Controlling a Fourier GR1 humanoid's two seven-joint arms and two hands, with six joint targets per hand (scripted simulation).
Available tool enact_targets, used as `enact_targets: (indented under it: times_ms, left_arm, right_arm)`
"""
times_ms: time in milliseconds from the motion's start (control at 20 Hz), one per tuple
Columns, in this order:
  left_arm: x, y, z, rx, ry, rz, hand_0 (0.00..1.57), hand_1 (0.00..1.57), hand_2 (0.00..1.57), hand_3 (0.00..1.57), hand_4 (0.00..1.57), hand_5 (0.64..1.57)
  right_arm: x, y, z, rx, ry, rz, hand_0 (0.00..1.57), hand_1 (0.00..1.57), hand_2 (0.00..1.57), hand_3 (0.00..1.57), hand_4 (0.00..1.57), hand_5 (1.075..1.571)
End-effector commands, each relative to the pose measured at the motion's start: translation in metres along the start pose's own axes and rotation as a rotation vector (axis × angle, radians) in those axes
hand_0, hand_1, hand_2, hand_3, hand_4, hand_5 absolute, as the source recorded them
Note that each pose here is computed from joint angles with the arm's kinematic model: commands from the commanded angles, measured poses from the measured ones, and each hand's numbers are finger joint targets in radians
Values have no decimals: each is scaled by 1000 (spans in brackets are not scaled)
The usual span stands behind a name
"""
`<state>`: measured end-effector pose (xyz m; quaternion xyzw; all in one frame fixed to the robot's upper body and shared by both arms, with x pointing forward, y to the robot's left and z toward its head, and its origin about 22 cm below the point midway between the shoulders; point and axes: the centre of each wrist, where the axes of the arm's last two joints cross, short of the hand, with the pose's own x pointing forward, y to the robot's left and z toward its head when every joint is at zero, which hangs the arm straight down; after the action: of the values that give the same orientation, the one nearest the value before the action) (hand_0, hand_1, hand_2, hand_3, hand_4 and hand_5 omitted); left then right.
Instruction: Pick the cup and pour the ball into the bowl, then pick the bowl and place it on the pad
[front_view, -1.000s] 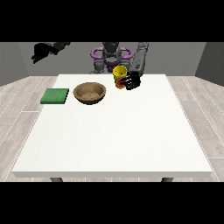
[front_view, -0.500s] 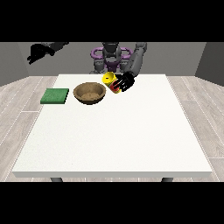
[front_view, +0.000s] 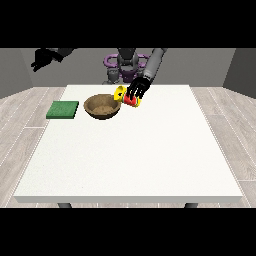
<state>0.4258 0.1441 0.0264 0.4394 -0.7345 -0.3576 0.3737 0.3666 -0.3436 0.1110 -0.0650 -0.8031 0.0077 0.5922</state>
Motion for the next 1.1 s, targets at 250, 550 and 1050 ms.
enact_targets:
  times_ms: [250,550,1050]
  left_arm:
    - [34,-18,-3,-48,-194,-390,1571,1571,1571,1571,1181,1500]
    - [47,-34,15,-144,-268,-600,1503,1503,1571,1571,1376,1321]
    - [96,-23,-1,-142,-409,-837,1523,1523,1571,1571,1482,1196]
  right_arm:
    - [-9,10,-8,-39,38,-6,0,0,380,660,563,1566]
    - [-13,44,-15,94,-5,-15,0,0,355,625,576,1566]
    - [-27,42,-18,50,28,-15,0,0,342,642,579,1566]
